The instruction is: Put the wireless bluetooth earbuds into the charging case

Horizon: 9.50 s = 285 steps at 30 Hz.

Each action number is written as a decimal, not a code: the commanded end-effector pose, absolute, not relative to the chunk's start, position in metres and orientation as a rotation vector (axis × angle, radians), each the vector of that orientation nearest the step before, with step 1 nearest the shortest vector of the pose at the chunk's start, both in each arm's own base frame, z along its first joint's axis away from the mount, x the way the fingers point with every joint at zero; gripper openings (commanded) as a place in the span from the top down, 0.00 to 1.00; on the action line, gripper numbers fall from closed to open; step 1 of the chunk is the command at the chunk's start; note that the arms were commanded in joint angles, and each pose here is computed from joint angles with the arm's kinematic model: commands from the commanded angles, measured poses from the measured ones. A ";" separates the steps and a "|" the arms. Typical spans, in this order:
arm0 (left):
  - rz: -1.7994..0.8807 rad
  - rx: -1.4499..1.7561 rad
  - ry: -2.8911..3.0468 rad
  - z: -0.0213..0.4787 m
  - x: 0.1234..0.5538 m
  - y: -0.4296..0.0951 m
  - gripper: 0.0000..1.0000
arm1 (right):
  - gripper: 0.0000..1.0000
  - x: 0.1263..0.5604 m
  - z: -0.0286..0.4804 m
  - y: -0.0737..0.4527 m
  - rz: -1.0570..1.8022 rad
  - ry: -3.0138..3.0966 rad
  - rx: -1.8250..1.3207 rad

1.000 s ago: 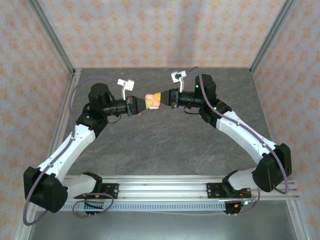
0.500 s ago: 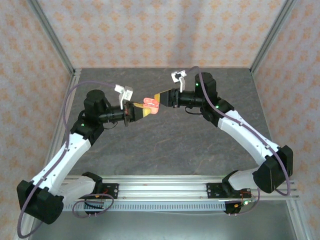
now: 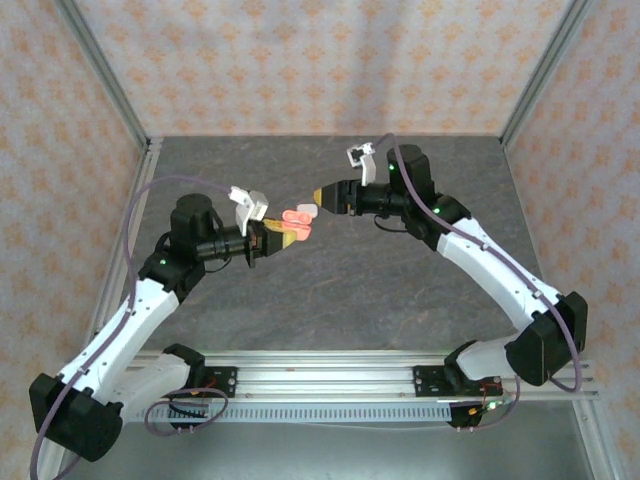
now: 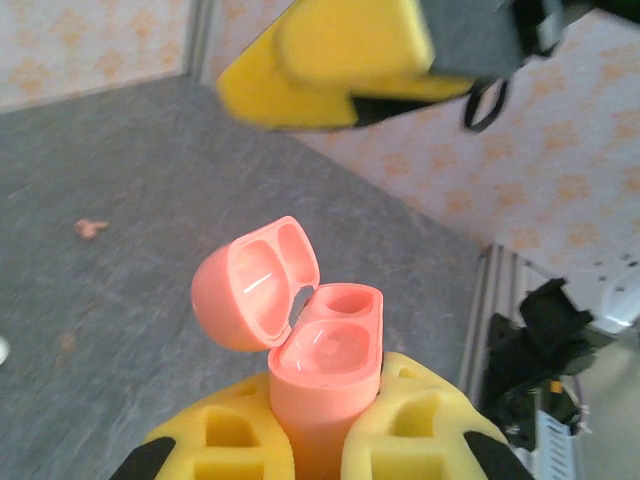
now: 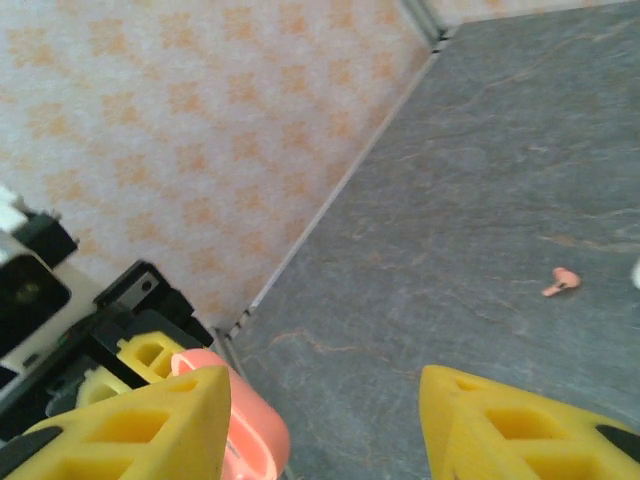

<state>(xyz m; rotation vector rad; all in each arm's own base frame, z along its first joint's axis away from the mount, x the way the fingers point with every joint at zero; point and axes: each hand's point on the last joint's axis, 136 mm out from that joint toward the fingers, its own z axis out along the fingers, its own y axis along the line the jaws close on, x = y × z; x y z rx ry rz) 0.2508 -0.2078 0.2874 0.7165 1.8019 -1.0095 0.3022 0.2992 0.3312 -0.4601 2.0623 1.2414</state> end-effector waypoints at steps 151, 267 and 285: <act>-0.684 0.593 1.687 0.267 0.257 -0.183 1.00 | 0.48 0.363 0.048 0.230 0.436 3.072 -0.285; -0.590 0.496 1.403 0.331 0.330 -0.244 1.00 | 0.80 0.309 0.373 0.320 1.515 1.796 0.205; -0.575 0.472 1.403 0.336 0.331 -0.239 1.00 | 0.81 0.308 0.348 0.324 1.453 1.862 0.201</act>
